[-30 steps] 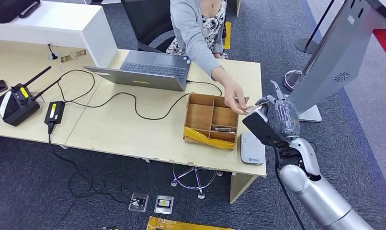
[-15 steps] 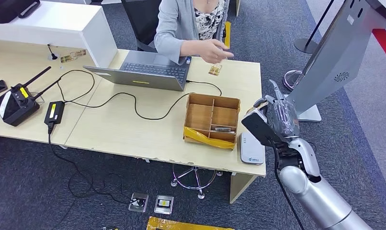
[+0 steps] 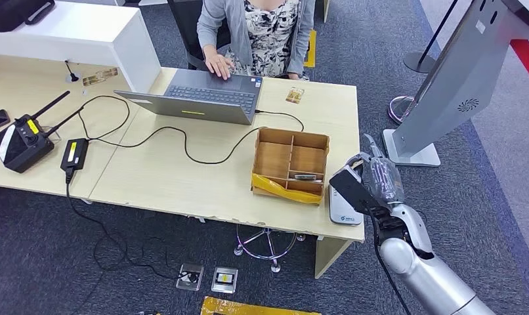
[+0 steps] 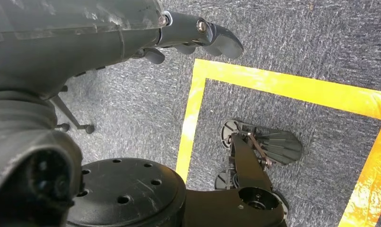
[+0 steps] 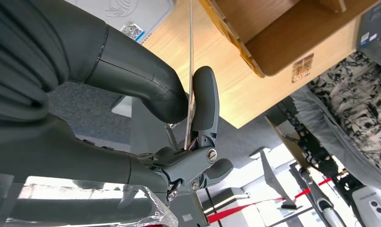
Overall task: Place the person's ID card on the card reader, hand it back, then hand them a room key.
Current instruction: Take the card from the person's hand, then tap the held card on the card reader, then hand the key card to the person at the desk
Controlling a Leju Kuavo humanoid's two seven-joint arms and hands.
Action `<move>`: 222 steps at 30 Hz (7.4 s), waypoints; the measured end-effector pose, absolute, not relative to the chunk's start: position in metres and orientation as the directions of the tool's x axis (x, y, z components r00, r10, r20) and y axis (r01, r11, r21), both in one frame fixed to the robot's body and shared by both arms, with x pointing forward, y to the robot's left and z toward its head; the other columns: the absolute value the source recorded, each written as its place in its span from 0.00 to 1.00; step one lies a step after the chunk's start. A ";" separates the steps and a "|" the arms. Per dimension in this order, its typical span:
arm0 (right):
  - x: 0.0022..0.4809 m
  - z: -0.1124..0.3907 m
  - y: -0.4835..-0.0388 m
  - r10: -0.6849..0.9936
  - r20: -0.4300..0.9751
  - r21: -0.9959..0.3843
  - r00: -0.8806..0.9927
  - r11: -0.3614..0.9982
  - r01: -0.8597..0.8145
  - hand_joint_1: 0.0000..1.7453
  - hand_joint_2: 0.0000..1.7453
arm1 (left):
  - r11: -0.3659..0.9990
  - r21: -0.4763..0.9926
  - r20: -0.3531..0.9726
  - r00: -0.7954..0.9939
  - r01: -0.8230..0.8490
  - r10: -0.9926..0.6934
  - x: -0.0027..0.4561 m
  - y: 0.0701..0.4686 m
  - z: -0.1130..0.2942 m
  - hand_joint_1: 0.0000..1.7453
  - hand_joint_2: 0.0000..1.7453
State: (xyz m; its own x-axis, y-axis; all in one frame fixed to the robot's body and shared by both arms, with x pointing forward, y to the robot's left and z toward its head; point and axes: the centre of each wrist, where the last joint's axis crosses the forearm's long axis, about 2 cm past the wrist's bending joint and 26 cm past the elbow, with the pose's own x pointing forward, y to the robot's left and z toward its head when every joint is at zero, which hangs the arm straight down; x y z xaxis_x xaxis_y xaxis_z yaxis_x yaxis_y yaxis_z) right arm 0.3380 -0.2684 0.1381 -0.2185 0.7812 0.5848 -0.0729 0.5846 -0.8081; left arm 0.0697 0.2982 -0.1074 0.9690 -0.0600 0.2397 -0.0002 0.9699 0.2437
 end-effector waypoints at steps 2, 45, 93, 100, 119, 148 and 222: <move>0.338 0.137 -0.269 0.782 0.585 -0.809 -0.216 0.584 -0.075 1.00 1.00 | 0.970 0.244 0.240 0.969 0.000 -0.060 0.070 0.298 -0.107 0.00 0.00; 0.340 0.072 -0.316 0.783 0.622 -0.773 0.020 0.618 -0.145 1.00 1.00 | 0.959 0.282 0.207 0.978 -0.033 -0.027 0.069 0.299 -0.107 0.00 0.00; 0.394 0.188 -0.254 0.848 0.467 -0.860 -0.249 0.501 0.093 1.00 1.00 | 0.972 0.227 0.252 0.960 0.064 -0.123 0.069 0.301 -0.108 0.00 0.00; 0.399 0.210 -0.252 0.854 0.444 -0.862 -0.272 0.490 0.130 1.00 1.00 | 0.969 0.232 0.253 0.957 0.086 -0.145 0.069 0.302 -0.108 0.00 0.00; 0.429 0.241 -0.236 0.886 0.376 -0.881 -0.274 0.432 0.190 1.00 1.00 | 0.955 0.225 0.291 0.922 0.193 -0.255 0.095 0.300 -0.103 0.00 0.00; 0.433 0.202 -0.226 0.896 0.370 -0.909 -0.244 0.403 0.104 1.00 1.00 | 0.947 0.221 0.258 0.922 0.235 -0.289 0.094 0.299 -0.103 0.00 0.00; 0.234 0.168 -0.136 0.879 0.326 -0.931 -0.348 0.362 0.041 0.00 1.00 | 0.971 0.219 0.169 0.976 0.098 -0.137 0.068 0.299 -0.108 0.00 0.00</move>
